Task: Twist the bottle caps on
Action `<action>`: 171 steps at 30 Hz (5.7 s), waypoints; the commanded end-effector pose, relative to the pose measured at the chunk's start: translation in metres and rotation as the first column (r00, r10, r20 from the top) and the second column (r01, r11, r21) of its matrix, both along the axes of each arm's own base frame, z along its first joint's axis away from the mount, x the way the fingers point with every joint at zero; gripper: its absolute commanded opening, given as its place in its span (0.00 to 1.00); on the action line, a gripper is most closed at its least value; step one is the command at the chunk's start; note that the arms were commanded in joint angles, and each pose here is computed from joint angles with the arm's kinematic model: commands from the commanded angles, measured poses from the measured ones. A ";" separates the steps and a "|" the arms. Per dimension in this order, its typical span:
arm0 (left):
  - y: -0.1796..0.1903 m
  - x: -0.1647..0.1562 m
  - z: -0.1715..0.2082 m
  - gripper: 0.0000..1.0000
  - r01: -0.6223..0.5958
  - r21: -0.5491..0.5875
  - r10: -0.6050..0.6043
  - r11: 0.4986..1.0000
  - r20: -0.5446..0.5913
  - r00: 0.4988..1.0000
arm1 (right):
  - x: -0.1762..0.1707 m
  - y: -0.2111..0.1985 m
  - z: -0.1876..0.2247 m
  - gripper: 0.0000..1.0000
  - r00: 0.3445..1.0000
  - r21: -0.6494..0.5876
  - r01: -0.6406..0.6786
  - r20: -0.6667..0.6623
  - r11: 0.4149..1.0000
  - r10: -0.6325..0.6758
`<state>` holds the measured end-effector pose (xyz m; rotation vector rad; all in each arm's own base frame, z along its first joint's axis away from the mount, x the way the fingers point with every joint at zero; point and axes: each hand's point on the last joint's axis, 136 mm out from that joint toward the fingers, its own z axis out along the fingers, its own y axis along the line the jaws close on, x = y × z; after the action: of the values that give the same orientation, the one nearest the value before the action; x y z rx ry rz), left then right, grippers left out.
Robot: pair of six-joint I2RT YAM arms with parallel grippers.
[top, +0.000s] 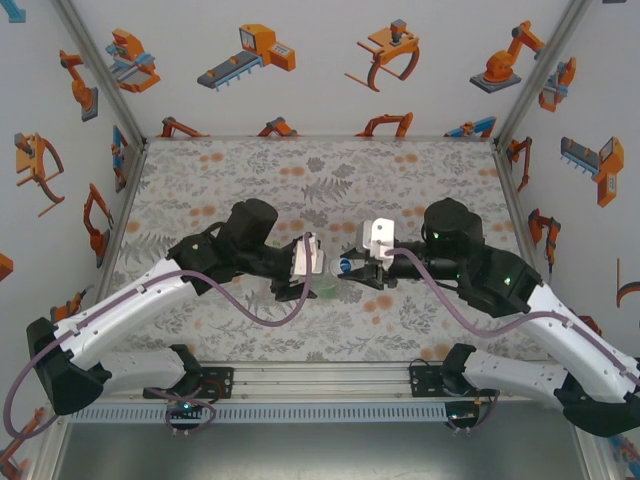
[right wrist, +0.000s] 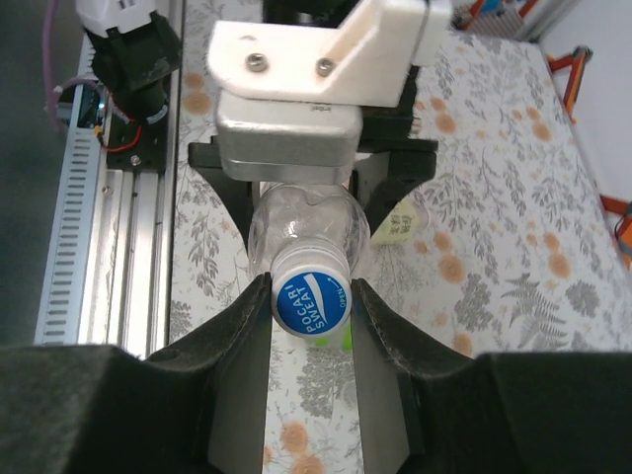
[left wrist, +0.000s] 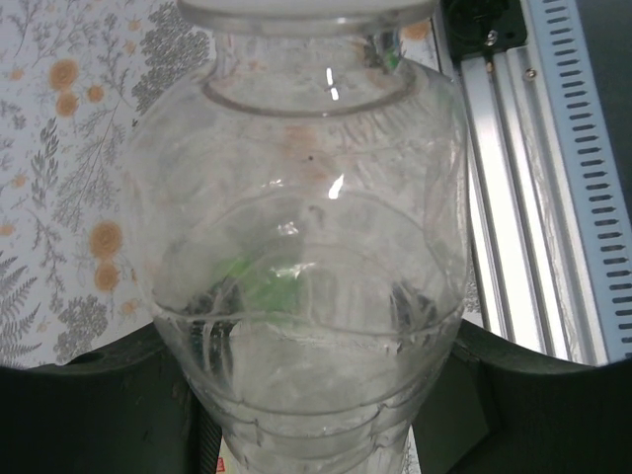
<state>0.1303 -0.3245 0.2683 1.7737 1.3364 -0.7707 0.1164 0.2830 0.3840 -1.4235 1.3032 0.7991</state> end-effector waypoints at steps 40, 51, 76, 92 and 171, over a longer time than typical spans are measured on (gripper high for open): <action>0.013 0.063 0.012 0.81 -0.341 -0.046 0.344 0.939 0.130 0.930 | 0.140 -0.075 -0.061 0.00 0.095 -0.275 0.872 -0.718 0.406 -0.689; 0.035 0.085 0.013 0.82 -0.501 -0.050 0.500 0.864 -0.037 0.865 | 0.225 -0.111 -0.092 0.00 0.157 -0.470 0.811 -0.399 0.348 -0.903; 0.081 0.112 0.021 0.84 -0.749 -0.027 0.726 0.663 -0.225 0.650 | 0.409 -0.119 -0.163 0.00 0.201 -0.525 0.797 -0.233 0.297 -0.951; 0.076 0.111 0.025 0.84 -0.729 -0.043 0.705 0.683 -0.221 0.674 | 0.405 -0.120 -0.198 0.09 0.183 -0.564 0.774 -0.237 0.288 -0.954; -0.010 0.127 -0.241 0.57 -0.696 0.718 0.990 -0.001 -0.096 -0.100 | 0.234 -0.157 -0.177 0.46 -0.001 -0.539 0.794 -0.463 0.281 -0.886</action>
<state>0.2549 -0.3369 0.0314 0.2654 2.8825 -0.1339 0.3529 0.1223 0.2021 -0.0064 2.4988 0.2999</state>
